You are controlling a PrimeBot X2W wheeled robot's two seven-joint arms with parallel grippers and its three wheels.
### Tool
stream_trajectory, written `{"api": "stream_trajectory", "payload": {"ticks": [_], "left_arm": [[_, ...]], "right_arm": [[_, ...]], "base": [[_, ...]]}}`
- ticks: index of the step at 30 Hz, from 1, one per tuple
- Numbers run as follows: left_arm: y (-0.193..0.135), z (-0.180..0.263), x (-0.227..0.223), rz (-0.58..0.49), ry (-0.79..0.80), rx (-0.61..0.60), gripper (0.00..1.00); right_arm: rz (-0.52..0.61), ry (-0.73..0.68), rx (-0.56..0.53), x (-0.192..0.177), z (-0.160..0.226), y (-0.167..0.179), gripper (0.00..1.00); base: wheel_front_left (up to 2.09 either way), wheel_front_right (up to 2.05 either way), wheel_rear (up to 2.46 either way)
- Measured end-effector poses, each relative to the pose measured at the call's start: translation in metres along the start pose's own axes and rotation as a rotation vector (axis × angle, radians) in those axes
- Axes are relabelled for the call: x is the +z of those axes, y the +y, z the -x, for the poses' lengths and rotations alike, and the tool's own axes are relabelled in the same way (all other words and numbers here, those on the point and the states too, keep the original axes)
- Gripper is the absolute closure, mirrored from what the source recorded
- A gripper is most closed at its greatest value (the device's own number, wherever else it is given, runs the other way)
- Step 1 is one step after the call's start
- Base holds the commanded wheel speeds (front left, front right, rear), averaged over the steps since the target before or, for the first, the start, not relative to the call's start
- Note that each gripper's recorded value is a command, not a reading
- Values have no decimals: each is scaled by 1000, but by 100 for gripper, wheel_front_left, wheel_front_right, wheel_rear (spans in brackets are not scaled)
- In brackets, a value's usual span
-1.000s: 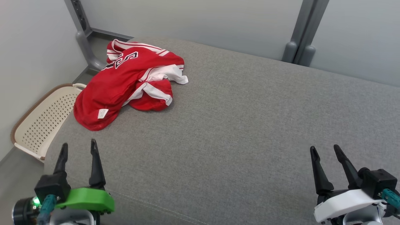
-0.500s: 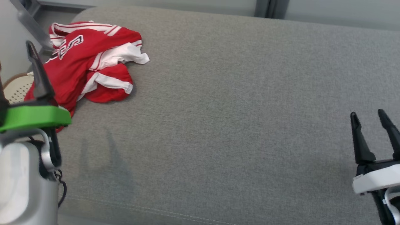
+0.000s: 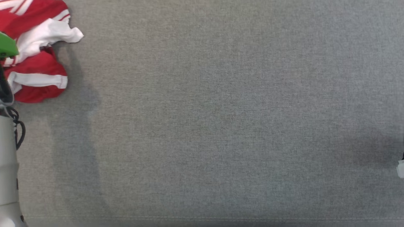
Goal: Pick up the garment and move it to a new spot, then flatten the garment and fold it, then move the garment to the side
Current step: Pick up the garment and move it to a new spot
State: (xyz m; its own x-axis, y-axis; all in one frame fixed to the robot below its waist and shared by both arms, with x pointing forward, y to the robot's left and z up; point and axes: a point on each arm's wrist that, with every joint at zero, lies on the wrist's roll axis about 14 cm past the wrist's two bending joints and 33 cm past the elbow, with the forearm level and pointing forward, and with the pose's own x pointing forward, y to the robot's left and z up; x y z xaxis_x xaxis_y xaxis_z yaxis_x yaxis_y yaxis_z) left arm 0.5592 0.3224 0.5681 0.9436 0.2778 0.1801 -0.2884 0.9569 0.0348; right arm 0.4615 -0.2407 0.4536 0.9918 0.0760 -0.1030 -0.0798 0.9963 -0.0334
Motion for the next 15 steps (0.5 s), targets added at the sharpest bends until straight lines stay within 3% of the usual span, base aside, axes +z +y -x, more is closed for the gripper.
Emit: {"api": "stream_trajectory", "payload": {"ticks": [11, 15], "left_arm": [[-17, -1, -143, -76, 426, -36, 0], [-15, 8, -166, -92, 534, -36, 0]], "right_arm": [[26, 91, -49, -35, 0, -23, 0], [25, 95, -52, -36, 2, -24, 0]], "base": [[0, 0, 0], [0, 0, 0]]}}
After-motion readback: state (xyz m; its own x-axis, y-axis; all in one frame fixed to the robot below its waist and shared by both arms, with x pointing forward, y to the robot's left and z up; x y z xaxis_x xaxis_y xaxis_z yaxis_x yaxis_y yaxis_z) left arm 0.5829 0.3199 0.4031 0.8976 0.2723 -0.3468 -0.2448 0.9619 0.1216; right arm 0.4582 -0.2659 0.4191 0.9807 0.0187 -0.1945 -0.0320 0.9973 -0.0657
